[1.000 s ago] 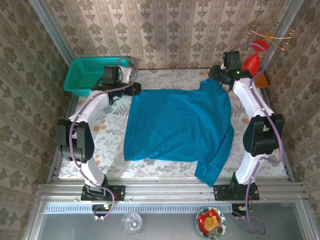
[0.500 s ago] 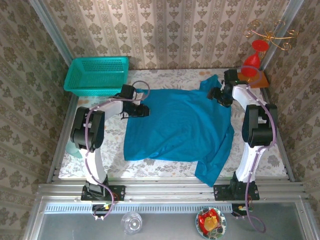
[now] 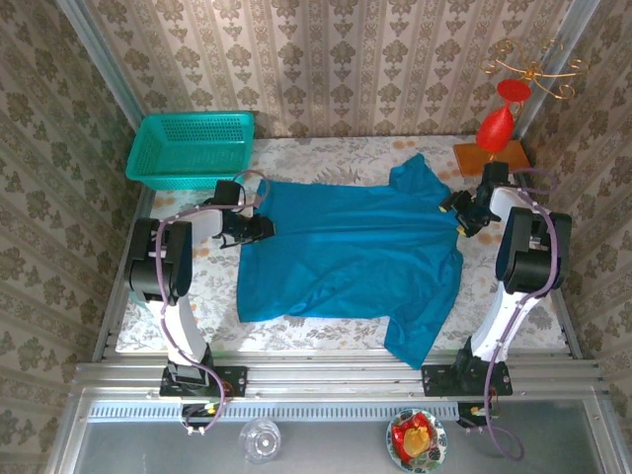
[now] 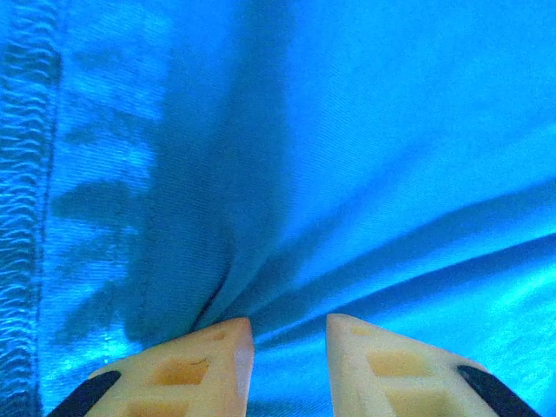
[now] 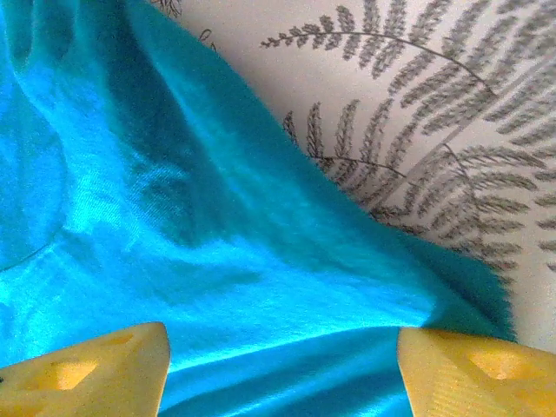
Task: Fold the inside-out t-shirt
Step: Smooth out the T-shirt at the center of the table.
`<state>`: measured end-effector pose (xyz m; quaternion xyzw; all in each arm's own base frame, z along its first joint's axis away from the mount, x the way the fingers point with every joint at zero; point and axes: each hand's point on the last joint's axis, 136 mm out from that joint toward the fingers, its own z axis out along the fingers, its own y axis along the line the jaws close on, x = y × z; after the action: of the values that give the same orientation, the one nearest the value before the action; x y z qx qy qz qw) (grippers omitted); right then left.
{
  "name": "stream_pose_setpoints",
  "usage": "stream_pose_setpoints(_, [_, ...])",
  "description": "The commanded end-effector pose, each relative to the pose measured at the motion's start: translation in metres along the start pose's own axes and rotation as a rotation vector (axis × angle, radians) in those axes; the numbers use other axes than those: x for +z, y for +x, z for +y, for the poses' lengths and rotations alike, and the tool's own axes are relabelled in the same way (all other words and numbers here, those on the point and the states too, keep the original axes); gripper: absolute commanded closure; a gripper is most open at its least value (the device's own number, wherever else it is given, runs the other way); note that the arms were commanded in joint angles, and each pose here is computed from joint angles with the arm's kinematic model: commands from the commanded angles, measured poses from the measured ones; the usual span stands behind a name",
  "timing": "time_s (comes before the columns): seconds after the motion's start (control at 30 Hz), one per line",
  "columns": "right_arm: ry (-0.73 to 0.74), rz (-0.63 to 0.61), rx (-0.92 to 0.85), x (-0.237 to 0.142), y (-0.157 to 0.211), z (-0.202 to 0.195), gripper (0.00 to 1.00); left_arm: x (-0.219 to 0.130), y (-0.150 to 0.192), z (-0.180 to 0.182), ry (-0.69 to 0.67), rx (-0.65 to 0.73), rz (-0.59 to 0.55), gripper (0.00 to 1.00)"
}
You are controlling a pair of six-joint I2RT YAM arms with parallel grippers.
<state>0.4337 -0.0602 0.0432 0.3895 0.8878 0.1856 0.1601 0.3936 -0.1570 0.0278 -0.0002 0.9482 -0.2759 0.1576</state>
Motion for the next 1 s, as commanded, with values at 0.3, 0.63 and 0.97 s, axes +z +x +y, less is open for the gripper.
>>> stream_pose_setpoints(0.3, [-0.100, -0.035, -0.384, -0.011, 0.025, 0.156, 0.38, -0.036, -0.017, -0.043, 0.053, 0.034, -0.071, 0.68])
stream_pose_setpoints(0.63, [-0.110, -0.050, -0.407, 0.058, -0.001, 0.218, 0.41, -0.050, 0.006, -0.063, 0.062, 0.067, -0.076, 0.68])
stream_pose_setpoints(0.97, [-0.144, -0.001, -0.369, 0.120, -0.001, 0.231, 0.41, -0.046, 0.030, -0.068, 0.021, 0.094, -0.037, 0.68])
